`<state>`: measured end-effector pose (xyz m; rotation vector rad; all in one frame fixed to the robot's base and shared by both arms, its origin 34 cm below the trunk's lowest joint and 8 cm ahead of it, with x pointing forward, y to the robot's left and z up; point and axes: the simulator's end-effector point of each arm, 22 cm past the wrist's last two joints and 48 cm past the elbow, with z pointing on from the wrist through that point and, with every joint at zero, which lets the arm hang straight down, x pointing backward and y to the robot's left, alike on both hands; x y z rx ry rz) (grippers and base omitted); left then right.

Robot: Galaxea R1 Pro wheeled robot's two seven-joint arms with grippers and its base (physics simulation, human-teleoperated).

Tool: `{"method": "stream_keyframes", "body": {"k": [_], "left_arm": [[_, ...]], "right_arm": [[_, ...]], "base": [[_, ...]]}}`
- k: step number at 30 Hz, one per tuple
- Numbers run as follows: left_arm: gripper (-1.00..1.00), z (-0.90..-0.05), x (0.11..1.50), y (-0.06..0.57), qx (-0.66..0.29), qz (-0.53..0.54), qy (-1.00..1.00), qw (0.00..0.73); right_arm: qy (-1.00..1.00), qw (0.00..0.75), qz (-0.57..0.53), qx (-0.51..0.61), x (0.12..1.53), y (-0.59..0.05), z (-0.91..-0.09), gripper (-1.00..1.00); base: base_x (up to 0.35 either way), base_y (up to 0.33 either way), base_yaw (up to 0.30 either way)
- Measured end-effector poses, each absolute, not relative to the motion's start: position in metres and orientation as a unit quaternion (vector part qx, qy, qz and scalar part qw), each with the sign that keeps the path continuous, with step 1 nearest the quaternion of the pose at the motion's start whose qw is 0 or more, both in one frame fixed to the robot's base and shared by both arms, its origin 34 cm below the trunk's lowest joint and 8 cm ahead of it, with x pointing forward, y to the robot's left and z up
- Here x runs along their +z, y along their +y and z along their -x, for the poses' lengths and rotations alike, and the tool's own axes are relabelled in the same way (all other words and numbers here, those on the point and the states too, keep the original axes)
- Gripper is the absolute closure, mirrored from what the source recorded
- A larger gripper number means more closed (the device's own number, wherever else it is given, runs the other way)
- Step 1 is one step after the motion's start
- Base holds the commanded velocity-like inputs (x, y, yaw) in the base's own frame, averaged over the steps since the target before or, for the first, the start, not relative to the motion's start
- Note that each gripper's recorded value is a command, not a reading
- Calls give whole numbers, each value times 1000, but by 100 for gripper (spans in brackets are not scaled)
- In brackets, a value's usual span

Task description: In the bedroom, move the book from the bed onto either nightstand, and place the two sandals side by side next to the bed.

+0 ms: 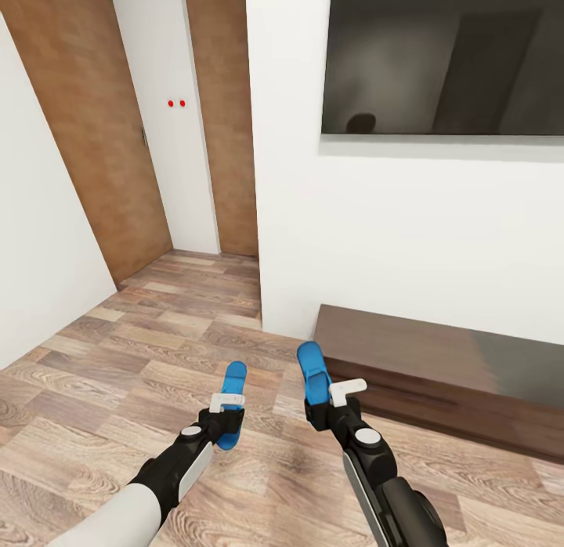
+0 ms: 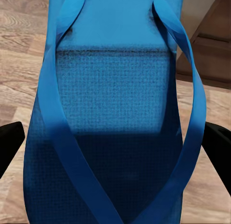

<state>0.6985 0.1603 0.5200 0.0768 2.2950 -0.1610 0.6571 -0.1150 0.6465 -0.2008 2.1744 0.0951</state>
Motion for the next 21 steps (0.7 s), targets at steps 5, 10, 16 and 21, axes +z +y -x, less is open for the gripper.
{"method": "stream_keyframes", "body": {"k": [5, 10, 16, 21], "left_arm": [[100, -699, 528, 162, -63, -30, 911, 405], [100, -699, 537, 164, -61, -30, 912, 405], [100, -685, 527, 178, -50, -22, 915, 401], [100, -653, 503, 195, -33, -17, 928, 370]], "right_arm": [[888, 450, 82, 37, 646, -116, -655, 100], [893, 440, 88, 20, 617, -137, -650, 100], [876, 474, 89, 13, 619, -154, -656, 100], [882, 463, 89, 12, 610, -159, -642, 100]], "base": [[0, 0, 0], [0, 0, 0], [0, 0, 0], [0, 0, 0]]}}
